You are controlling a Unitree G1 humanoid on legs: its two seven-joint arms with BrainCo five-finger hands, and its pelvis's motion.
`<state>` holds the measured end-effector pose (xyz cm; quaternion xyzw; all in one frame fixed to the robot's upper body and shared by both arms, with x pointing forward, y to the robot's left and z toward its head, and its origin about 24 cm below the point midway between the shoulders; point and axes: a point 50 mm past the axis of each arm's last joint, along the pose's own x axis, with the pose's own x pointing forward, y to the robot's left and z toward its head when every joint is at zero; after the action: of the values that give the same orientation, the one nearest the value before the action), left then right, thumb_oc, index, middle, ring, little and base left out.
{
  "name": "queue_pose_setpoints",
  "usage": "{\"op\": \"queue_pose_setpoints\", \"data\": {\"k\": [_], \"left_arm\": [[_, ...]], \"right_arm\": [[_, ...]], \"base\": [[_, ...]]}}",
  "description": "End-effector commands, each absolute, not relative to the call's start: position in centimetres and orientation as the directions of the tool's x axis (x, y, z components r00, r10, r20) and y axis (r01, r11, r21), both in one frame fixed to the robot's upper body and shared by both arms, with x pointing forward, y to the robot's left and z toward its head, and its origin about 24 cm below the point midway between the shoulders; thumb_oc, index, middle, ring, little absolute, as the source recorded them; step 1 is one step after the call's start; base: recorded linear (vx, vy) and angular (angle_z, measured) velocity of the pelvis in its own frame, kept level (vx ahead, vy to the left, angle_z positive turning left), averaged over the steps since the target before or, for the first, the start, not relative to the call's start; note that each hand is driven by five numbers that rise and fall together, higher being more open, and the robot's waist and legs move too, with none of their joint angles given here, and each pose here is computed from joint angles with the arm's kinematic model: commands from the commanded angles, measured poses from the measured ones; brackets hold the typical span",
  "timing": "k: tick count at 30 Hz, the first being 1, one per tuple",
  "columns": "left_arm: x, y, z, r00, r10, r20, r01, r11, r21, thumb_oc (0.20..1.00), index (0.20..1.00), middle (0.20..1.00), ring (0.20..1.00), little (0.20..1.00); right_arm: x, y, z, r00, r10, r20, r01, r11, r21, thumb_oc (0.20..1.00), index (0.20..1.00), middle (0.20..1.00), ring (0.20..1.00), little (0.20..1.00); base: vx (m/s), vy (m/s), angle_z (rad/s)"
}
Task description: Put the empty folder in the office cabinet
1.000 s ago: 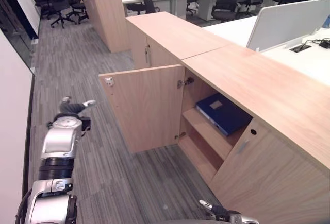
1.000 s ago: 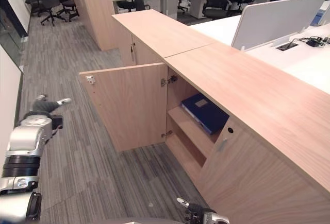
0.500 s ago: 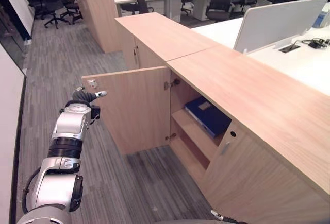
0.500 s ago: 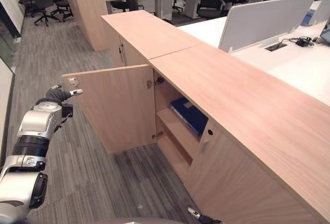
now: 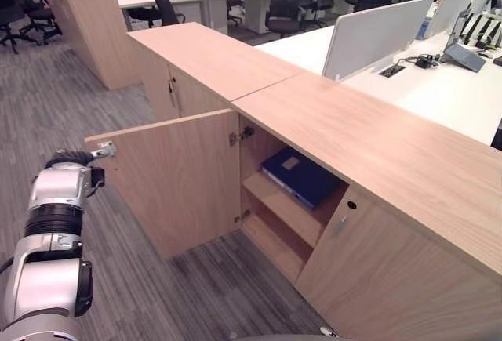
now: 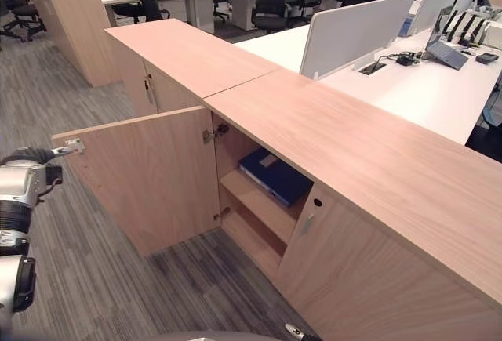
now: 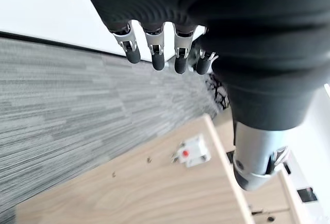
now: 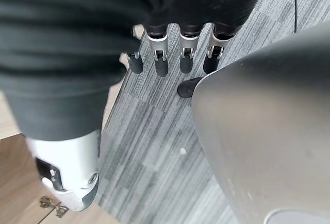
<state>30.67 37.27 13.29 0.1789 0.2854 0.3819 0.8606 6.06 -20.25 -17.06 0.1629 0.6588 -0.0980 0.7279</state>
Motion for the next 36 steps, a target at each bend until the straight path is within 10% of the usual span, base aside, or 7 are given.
{"op": "queue_pose_setpoints", "data": {"k": [1, 36], "left_arm": [[31.5, 38.3, 17.5, 0.54, 0.813, -0.216, -0.623, 0.559, 0.548, 1.0, 1.0, 1.0, 1.0, 1.0], [37.2, 34.1, 22.1, 0.622, 0.782, -0.035, -0.174, 0.181, 0.968, 1.0, 1.0, 1.0, 1.0, 1.0]], "right_arm": [[5.3, -20.0, -17.2, 0.137, 0.108, -0.985, 0.45, 0.879, 0.159, 1.0, 1.0, 1.0, 1.0, 1.0], [8.3, -21.7, -16.1, 0.18, 0.114, -0.977, 0.273, 0.949, 0.161, 1.0, 1.0, 1.0, 1.0, 1.0]], "base": [[0.03, 0.072, -0.14], [0.02, 0.051, -0.15]]}}
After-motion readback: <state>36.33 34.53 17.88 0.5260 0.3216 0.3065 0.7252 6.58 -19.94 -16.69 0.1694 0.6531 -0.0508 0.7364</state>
